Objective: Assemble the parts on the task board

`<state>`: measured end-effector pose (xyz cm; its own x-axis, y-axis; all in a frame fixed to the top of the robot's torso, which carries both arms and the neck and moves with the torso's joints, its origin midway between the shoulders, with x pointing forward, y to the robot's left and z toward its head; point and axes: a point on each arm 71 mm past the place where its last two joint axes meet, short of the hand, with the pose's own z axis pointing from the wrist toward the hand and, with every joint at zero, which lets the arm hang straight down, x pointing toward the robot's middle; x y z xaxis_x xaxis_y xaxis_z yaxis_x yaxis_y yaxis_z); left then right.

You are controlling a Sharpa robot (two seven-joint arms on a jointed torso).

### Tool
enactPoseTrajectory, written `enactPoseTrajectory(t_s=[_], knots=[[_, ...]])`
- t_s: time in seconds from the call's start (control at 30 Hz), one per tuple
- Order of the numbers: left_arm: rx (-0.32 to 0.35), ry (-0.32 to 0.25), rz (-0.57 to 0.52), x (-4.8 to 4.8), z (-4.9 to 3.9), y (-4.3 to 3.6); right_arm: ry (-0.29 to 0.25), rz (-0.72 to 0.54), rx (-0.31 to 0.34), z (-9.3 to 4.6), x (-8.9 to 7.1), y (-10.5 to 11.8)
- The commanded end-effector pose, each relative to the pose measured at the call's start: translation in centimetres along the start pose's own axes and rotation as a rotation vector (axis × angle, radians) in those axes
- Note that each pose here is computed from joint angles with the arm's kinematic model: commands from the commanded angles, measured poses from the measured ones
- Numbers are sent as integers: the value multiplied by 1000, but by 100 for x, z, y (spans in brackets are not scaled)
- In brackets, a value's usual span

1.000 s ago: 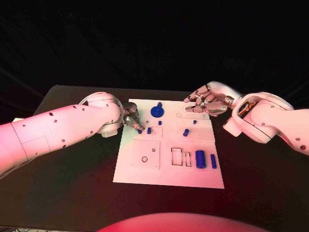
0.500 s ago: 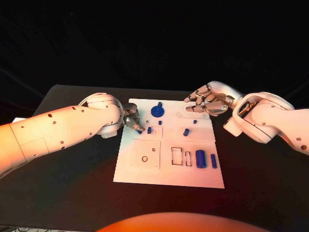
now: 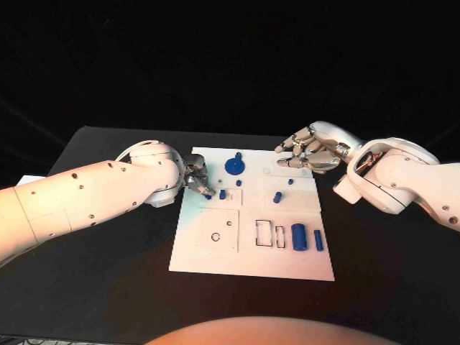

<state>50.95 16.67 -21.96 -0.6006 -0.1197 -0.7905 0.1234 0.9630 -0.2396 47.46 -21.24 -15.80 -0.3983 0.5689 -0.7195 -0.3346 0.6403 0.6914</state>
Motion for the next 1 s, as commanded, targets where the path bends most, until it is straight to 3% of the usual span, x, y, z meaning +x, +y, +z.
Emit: enactPoseTrajectory(t_s=[0.03,0.43,1.0], knots=[[6,-33,-11,23,-2,7,9,1,-13,1,13,12],[46,-141,-149,30,-120,40,5,2,-12,-6,3,4],[42,-194,-99,138,-146,90,5,2,-12,-14,-2,0]])
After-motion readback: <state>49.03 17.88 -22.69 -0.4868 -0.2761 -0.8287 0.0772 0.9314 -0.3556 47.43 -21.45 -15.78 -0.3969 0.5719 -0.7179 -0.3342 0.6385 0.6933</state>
